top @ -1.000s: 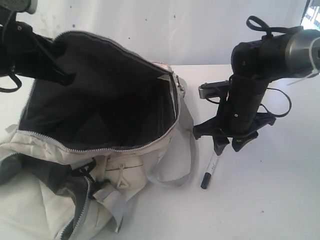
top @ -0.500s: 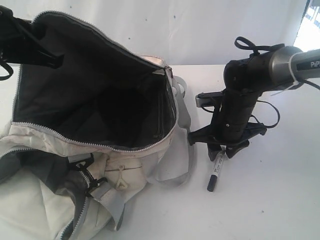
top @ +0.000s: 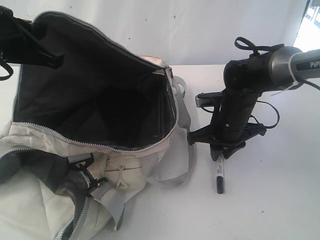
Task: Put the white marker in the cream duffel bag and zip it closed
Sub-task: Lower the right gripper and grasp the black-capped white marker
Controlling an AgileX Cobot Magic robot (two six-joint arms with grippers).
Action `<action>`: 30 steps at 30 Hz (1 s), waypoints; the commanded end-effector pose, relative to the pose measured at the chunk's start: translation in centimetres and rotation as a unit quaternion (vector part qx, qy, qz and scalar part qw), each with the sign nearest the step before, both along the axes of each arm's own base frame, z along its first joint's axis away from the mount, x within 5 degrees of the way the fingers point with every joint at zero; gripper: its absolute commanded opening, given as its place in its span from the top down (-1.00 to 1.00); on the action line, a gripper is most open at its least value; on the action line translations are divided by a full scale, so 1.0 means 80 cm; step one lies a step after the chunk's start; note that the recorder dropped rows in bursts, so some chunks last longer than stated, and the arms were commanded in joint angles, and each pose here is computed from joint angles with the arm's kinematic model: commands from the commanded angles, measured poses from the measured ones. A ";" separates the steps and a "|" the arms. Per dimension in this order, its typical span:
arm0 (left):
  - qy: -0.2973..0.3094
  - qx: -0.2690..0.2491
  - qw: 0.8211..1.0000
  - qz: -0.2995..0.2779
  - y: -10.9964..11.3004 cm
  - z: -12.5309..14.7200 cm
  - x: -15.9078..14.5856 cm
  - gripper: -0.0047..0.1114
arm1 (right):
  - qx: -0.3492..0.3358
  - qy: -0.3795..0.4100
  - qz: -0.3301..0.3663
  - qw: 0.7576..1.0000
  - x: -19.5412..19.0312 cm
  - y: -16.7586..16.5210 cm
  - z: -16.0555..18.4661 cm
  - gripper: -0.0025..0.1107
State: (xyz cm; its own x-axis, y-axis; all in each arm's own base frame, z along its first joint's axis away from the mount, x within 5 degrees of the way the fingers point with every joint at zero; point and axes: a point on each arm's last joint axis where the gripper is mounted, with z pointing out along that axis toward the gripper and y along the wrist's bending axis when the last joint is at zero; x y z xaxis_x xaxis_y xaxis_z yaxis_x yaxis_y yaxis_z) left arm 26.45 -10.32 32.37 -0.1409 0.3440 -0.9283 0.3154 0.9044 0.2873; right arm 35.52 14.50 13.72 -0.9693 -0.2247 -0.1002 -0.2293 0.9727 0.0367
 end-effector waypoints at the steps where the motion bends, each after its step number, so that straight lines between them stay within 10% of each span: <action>1: -0.010 -0.006 1.000 0.007 0.002 0.007 -0.001 0.91 | 0.000 0.003 -0.003 1.000 0.000 -0.002 0.000 0.72; 5: -0.010 -0.006 1.000 0.007 0.002 0.007 -0.001 0.91 | -0.002 0.003 0.002 1.000 -0.001 -0.003 0.000 0.96; 30: -0.010 -0.006 1.000 0.007 0.002 0.007 -0.001 0.91 | -0.007 0.001 0.050 0.999 -0.001 -0.003 0.003 0.96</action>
